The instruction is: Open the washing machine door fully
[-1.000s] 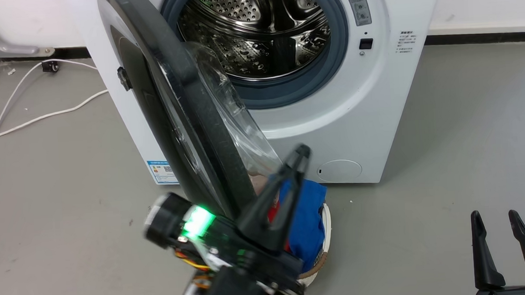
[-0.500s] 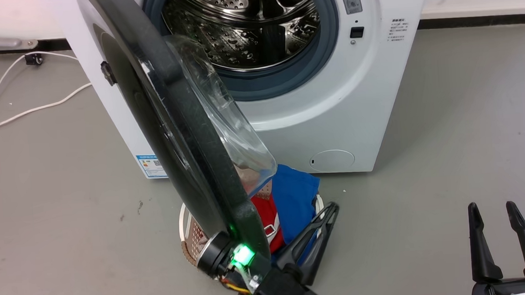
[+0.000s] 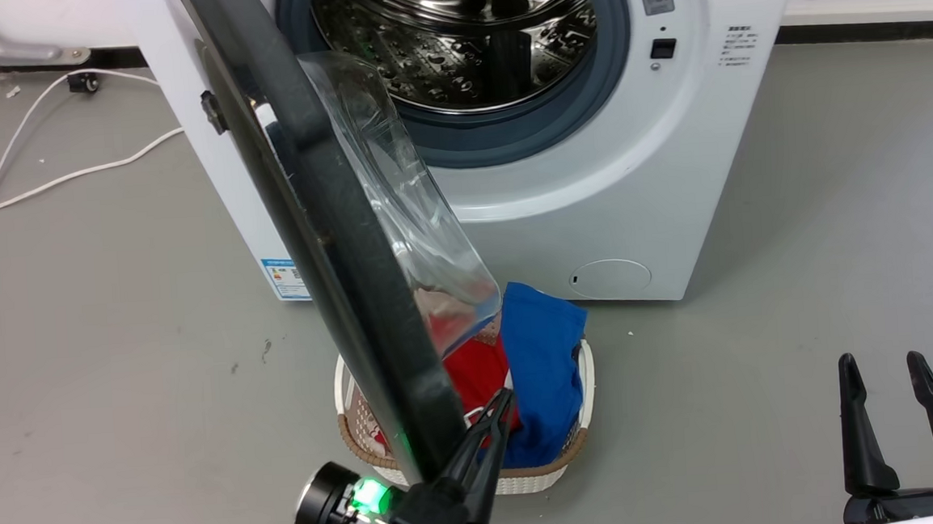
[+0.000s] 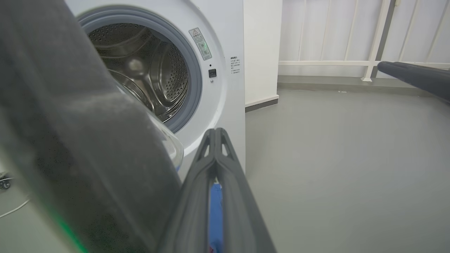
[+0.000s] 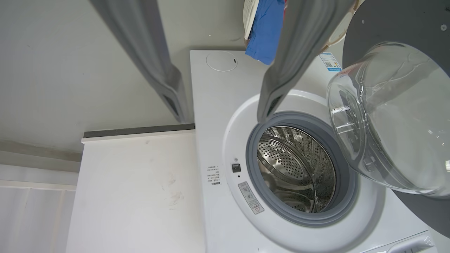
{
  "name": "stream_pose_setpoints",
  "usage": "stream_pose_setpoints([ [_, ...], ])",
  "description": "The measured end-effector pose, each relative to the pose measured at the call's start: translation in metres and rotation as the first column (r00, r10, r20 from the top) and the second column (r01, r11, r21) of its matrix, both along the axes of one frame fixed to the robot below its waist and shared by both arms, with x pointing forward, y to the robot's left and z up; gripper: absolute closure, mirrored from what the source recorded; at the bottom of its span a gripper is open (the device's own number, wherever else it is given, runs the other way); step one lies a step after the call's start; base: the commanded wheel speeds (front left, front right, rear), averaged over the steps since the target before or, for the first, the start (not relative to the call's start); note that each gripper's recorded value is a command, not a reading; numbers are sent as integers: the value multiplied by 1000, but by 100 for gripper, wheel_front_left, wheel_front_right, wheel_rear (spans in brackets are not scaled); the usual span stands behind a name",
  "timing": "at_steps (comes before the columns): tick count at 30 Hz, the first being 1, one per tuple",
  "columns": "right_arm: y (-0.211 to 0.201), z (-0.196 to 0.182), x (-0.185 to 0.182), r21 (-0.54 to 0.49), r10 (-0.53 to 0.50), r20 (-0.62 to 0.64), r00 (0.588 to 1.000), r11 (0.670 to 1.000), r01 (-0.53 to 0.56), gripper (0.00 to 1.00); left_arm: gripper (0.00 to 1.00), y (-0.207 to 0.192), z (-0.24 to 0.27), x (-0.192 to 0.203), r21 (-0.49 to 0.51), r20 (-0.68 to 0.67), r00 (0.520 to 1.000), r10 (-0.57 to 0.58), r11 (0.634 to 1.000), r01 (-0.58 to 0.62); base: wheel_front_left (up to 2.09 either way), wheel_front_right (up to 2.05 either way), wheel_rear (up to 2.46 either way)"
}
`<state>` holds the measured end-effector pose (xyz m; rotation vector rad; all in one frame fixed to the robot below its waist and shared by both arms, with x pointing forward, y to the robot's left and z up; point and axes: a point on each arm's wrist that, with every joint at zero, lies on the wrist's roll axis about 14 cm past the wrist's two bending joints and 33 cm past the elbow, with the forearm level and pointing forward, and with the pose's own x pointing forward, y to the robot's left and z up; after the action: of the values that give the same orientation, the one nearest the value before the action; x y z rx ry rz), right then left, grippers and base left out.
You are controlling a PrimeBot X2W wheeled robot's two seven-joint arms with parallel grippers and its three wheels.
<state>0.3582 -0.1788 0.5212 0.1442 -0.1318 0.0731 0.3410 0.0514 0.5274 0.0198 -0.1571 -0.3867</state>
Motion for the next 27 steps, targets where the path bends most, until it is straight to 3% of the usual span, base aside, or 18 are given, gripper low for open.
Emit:
stream_pose_setpoints([
  [14,18,-3,9,16,55,-7,998,998,-55,0,100,68,-17,-14,20,-46,973,226,974,-225,0,0,0],
  [21,27,-5,14,21,85,-13,996,996,-85,0,100,134,-25,-25,65,-67,899,433,901,-429,0,0,0],
  [27,39,-7,20,24,121,-17,992,992,-121,0,100,166,-18,-33,65,-45,847,529,848,-526,0,0,0],
])
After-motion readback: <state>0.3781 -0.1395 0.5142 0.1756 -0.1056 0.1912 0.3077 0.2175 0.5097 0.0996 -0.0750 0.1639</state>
